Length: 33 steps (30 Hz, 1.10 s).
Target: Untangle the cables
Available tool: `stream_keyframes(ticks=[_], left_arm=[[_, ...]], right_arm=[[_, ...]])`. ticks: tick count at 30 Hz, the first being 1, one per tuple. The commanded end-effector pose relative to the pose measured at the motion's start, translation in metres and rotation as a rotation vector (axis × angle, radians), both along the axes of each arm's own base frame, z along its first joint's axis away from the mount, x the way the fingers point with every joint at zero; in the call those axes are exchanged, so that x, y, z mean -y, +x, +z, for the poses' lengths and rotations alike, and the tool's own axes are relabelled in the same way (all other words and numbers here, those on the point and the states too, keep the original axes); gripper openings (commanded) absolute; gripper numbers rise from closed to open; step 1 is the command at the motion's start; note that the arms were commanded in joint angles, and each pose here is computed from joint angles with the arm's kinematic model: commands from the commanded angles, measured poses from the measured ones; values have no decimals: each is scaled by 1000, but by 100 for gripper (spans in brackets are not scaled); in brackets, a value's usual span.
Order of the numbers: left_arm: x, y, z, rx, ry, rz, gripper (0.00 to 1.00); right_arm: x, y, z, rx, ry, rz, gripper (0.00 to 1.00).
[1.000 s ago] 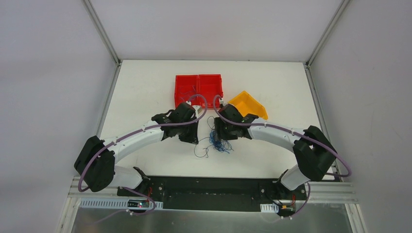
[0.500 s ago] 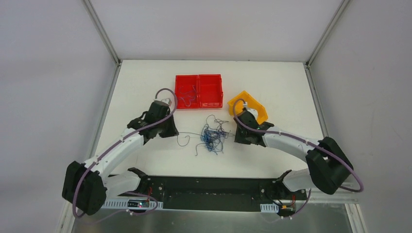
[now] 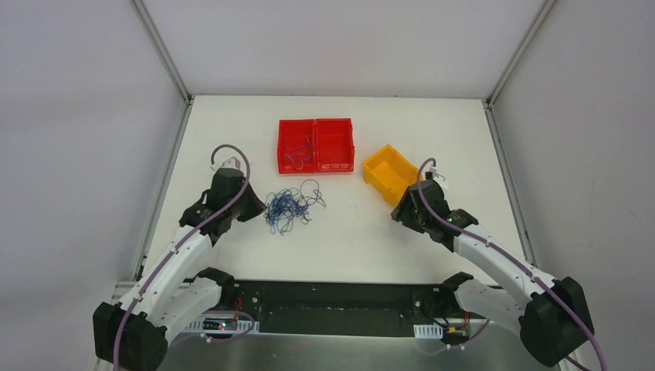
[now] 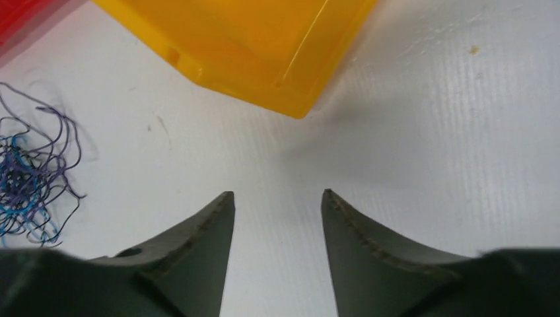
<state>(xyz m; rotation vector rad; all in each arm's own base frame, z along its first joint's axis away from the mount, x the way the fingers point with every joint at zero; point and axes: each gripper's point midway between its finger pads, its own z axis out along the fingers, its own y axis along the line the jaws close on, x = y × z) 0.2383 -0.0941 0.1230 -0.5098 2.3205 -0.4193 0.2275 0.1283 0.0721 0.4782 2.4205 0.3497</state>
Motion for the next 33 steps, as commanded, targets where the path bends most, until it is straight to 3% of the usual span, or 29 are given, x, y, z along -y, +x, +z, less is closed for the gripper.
stream_keyframes(ticks=[1, 5, 10, 19, 25, 28, 33], left_arm=[[44, 1, 16, 16, -124, -249, 0], [81, -4, 33, 26, -227, -440, 0], [137, -17, 67, 113, -170, -658, 0], [255, -41, 144, 217, -229, -1006, 0], [239, -35, 211, 418, -234, -942, 0], [226, -29, 200, 394, -226, -901, 0], [223, -18, 118, 188, -166, -850, 0]], right_arm=[[-30, 5, 23, 38, 92, 148, 58], [-57, 7, 37, 44, 172, 243, 62], [-69, 11, 50, 95, 244, 255, 61], [-18, 18, 75, 286, 156, 47, 60], [-9, 13, 76, 279, 114, 58, 60], [-17, 11, 73, 279, 141, 101, 60], [-31, 10, 66, 243, 163, 164, 60]])
